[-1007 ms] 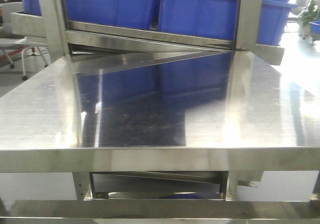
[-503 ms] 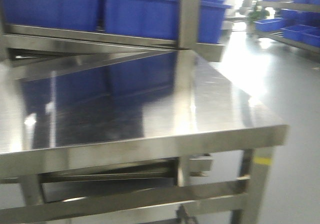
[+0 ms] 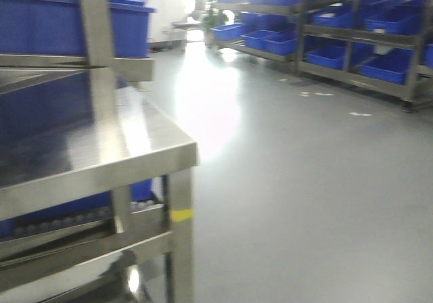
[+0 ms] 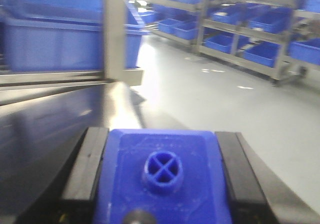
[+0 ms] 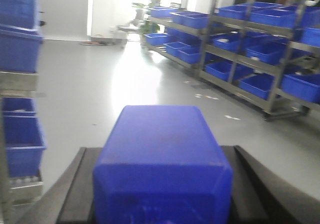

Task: Pick and sort blue part to right shelf
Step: 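Drive the base away from the table carrying both blocks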

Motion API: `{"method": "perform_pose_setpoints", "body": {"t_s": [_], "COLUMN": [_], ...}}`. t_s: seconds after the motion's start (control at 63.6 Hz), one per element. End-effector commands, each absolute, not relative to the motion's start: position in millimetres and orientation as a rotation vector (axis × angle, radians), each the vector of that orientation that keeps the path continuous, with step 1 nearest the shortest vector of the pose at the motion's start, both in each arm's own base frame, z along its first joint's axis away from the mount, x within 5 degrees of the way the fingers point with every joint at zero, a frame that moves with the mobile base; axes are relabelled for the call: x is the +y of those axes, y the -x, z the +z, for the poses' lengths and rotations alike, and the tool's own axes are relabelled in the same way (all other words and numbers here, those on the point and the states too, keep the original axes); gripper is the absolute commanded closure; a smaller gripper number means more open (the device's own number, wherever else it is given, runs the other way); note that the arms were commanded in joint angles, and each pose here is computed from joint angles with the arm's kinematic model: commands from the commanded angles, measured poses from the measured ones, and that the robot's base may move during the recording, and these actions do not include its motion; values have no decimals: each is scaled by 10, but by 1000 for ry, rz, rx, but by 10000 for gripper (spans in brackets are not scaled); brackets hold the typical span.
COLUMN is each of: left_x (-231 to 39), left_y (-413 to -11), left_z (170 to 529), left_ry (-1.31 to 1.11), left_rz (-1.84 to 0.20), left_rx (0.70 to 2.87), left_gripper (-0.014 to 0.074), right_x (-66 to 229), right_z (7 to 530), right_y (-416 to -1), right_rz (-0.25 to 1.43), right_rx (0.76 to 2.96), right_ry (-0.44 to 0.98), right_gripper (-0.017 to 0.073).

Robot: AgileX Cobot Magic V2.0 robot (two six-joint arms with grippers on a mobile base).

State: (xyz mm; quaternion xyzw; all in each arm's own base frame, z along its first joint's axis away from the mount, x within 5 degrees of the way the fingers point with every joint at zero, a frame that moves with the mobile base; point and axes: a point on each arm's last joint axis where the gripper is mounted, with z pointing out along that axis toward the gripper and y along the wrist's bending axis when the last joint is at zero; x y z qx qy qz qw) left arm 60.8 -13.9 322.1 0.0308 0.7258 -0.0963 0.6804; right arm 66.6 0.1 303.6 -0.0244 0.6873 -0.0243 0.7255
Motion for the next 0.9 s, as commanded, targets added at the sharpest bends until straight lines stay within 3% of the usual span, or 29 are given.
{"method": "perform_pose_setpoints", "body": {"t_s": [0.0, 0.881], "left_x": [-123, -123], "left_y": [-602, -602], "left_z": [3384, 3384], "left_ry": [-41, -41], "left_rz": [-221, -221], "left_rx": [1530, 1530], "left_gripper": [353, 353], "right_x": [-3, -3], "right_z": [3214, 3214], "right_y": [-646, -646], "right_rz": [-71, -71], "right_rx": [1400, 1400], "right_ry": [53, 53], "right_gripper": [177, 177]}}
